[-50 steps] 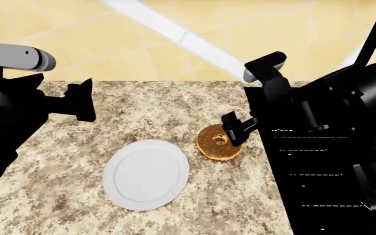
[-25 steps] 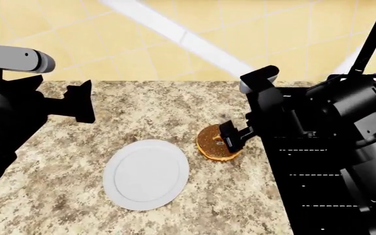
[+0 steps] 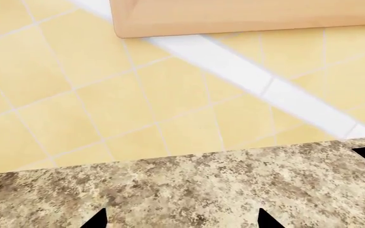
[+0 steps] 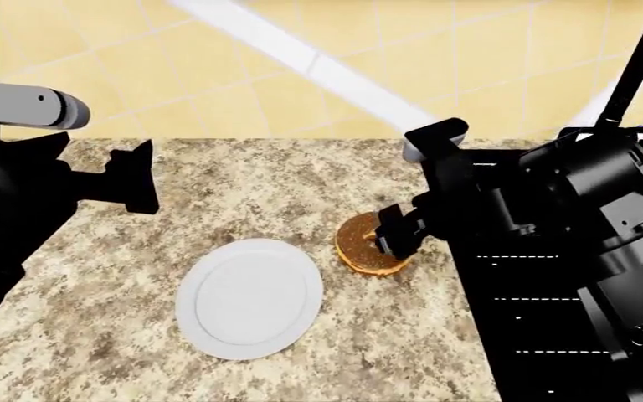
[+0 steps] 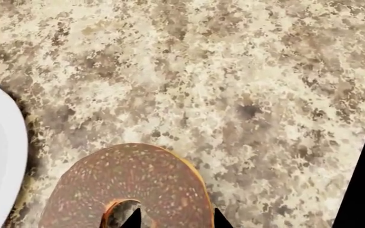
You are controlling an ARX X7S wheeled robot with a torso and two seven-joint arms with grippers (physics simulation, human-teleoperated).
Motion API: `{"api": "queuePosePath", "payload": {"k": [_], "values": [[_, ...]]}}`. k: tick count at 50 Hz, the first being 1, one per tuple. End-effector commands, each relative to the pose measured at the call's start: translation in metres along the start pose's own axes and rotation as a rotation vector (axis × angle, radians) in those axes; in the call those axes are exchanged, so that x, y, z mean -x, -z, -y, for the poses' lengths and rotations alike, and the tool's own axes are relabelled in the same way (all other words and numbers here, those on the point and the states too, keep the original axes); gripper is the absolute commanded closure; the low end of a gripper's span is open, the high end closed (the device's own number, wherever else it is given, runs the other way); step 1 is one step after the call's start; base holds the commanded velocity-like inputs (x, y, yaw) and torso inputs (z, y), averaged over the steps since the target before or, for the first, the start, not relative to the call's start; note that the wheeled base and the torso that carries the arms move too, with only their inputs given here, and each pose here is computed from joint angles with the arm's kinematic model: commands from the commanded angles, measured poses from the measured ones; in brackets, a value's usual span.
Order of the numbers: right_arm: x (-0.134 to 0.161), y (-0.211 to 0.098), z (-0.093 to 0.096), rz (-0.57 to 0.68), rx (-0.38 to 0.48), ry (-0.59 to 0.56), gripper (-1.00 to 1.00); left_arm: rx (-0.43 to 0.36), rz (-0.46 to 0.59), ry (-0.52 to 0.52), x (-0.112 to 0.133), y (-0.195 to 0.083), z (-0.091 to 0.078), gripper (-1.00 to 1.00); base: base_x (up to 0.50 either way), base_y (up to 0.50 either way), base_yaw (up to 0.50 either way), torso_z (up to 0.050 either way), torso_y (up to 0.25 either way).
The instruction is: Place the pastries on the plates.
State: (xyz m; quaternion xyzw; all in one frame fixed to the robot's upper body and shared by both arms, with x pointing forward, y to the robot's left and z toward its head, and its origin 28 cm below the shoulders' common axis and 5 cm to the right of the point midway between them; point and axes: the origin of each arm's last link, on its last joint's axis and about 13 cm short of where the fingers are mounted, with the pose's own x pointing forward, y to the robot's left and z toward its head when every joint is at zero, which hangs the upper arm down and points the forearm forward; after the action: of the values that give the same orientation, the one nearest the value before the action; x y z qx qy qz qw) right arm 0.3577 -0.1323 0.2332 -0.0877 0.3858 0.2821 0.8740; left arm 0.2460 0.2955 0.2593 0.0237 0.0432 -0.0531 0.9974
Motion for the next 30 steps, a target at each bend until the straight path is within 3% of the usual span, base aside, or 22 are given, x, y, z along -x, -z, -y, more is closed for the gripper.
{"api": "queuePosePath", "payload": {"k": [1, 16, 23, 30], "values": [[-0.005, 0.002, 0.002, -0.002, 0.031, 0.057, 1.00, 0.010, 0.007, 0.003, -0.002, 0.001, 0.000, -1.00, 0.00, 0.00, 0.00, 0.000, 0.000], [0.026, -0.025, 0.005, 0.136, 0.049, 0.106, 1.00, 0.009, 0.009, 0.003, -0.001, 0.001, -0.001, -1.00, 0.00, 0.00, 0.00, 0.000, 0.000], [0.059, -0.052, -0.005, 0.255, 0.091, 0.106, 1.00, 0.009, 0.013, -0.003, 0.001, -0.002, -0.003, -1.00, 0.00, 0.00, 0.00, 0.000, 0.000], [0.055, -0.052, -0.017, 0.258, 0.126, 0.066, 1.00, 0.008, 0.015, -0.004, 0.001, -0.002, -0.001, -1.00, 0.00, 0.00, 0.00, 0.000, 0.000]]}}
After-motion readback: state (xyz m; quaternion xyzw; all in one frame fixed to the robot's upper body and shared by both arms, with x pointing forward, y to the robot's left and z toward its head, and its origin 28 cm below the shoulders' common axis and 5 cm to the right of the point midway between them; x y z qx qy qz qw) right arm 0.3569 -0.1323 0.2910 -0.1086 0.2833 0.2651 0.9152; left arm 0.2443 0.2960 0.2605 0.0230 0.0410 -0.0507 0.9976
